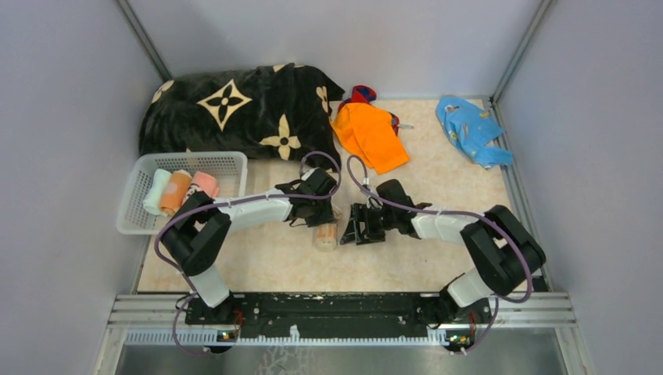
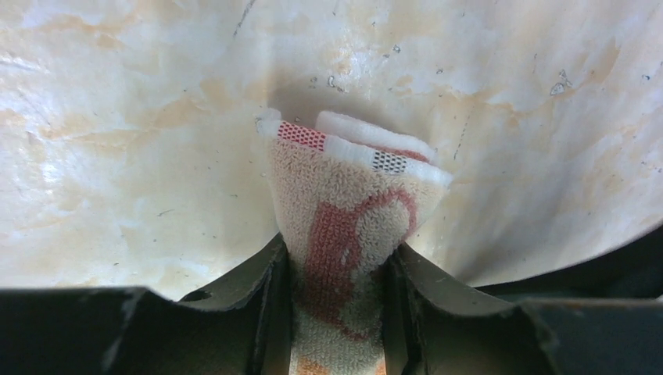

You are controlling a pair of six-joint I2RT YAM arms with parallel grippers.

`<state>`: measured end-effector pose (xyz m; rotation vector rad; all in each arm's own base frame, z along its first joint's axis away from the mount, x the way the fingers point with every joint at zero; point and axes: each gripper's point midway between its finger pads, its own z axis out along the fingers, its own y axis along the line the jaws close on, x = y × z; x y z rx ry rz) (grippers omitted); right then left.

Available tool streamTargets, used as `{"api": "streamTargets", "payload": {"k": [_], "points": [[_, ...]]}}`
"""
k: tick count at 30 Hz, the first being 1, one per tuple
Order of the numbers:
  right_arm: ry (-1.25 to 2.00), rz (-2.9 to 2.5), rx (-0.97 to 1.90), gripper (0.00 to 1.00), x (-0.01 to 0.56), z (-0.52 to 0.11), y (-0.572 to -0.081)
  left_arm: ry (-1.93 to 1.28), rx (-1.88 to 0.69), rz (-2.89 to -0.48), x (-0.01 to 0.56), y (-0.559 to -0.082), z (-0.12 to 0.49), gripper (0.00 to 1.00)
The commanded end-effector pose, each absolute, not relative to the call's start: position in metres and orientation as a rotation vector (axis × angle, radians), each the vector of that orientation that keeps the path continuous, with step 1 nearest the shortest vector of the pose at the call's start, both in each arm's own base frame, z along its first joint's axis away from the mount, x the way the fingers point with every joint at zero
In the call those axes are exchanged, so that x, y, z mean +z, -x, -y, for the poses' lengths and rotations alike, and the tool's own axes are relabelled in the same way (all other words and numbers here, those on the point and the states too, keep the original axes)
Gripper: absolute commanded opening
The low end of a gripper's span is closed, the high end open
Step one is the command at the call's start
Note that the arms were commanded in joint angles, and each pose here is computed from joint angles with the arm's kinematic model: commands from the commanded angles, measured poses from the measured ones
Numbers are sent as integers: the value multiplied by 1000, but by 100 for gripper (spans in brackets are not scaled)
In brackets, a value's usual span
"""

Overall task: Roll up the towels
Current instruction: Pick up the towel at the center of the board.

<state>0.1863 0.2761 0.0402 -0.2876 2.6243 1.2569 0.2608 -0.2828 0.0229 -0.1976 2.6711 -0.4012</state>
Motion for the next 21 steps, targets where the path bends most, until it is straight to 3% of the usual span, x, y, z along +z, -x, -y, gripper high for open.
{"api": "streamTargets", "payload": {"k": [1,11,14,17,21], "points": [[320,-2630,913,71,35,-235,-196,117,82,-2705,-12,-254,210,27],[261,-2524,719,71,51,-214,-220,12,322,-2655,-2,-255,200,19],[255,-2512,711,71,52,-213,-221,-1,370,-2664,-6,-254,197,12],[251,-2504,706,71,54,-212,-222,-10,321,-2650,8,-257,203,0],[254,-2486,712,71,58,-213,-224,-42,215,-2554,54,-273,210,0]]}}
